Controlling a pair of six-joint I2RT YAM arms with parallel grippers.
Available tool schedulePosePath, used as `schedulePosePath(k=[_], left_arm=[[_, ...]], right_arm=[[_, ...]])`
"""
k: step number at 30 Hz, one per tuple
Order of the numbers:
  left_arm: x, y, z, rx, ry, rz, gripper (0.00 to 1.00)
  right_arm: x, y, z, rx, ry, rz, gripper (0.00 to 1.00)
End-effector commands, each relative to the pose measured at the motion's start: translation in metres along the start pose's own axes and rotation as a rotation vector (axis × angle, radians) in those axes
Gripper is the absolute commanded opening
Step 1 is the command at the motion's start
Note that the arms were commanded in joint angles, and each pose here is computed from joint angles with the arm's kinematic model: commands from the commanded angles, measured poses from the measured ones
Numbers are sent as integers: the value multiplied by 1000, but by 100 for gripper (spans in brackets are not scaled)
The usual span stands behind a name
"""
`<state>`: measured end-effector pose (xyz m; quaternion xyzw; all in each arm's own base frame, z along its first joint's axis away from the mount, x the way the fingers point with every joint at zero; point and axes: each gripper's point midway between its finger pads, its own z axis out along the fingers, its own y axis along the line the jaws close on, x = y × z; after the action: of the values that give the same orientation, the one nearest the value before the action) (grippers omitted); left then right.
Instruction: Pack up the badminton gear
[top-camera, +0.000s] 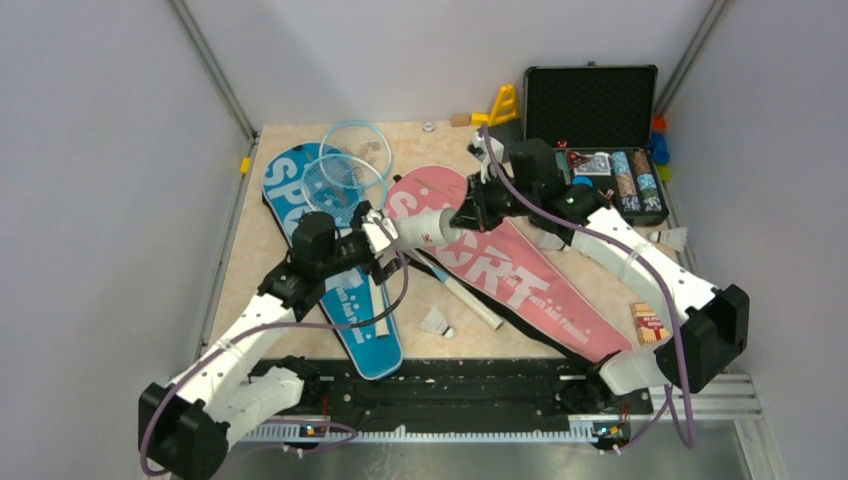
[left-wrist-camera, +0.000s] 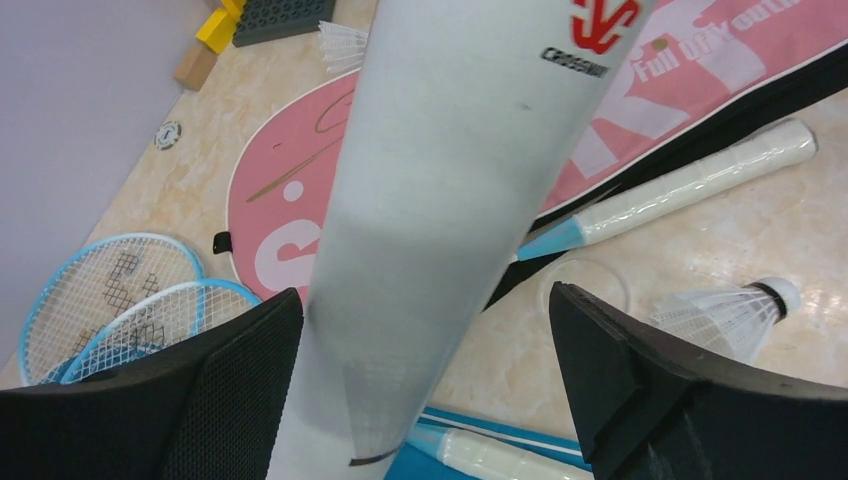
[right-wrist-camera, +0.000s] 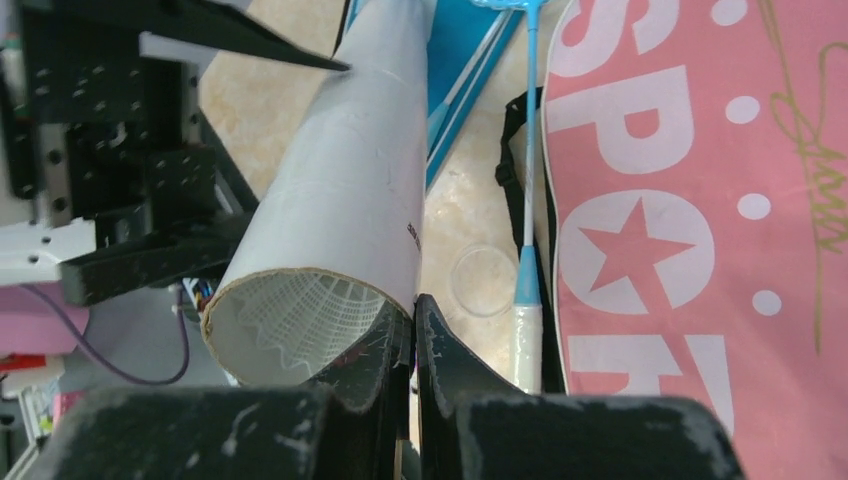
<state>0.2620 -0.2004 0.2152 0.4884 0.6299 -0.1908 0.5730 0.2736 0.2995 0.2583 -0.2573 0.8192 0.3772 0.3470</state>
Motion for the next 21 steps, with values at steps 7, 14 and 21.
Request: schedulePosePath(k=[7, 14, 21], left_arm=[[1, 31, 27, -24, 36, 142, 91], [-13, 51, 38, -44, 34, 214, 60], [-54, 92, 28, -233, -39, 205, 44]], right_arm=[[-31, 36, -24, -224, -21, -77, 0], [-53, 16, -32, -90, -56, -44, 12], [-85, 8, -63, 75, -191, -58, 58]])
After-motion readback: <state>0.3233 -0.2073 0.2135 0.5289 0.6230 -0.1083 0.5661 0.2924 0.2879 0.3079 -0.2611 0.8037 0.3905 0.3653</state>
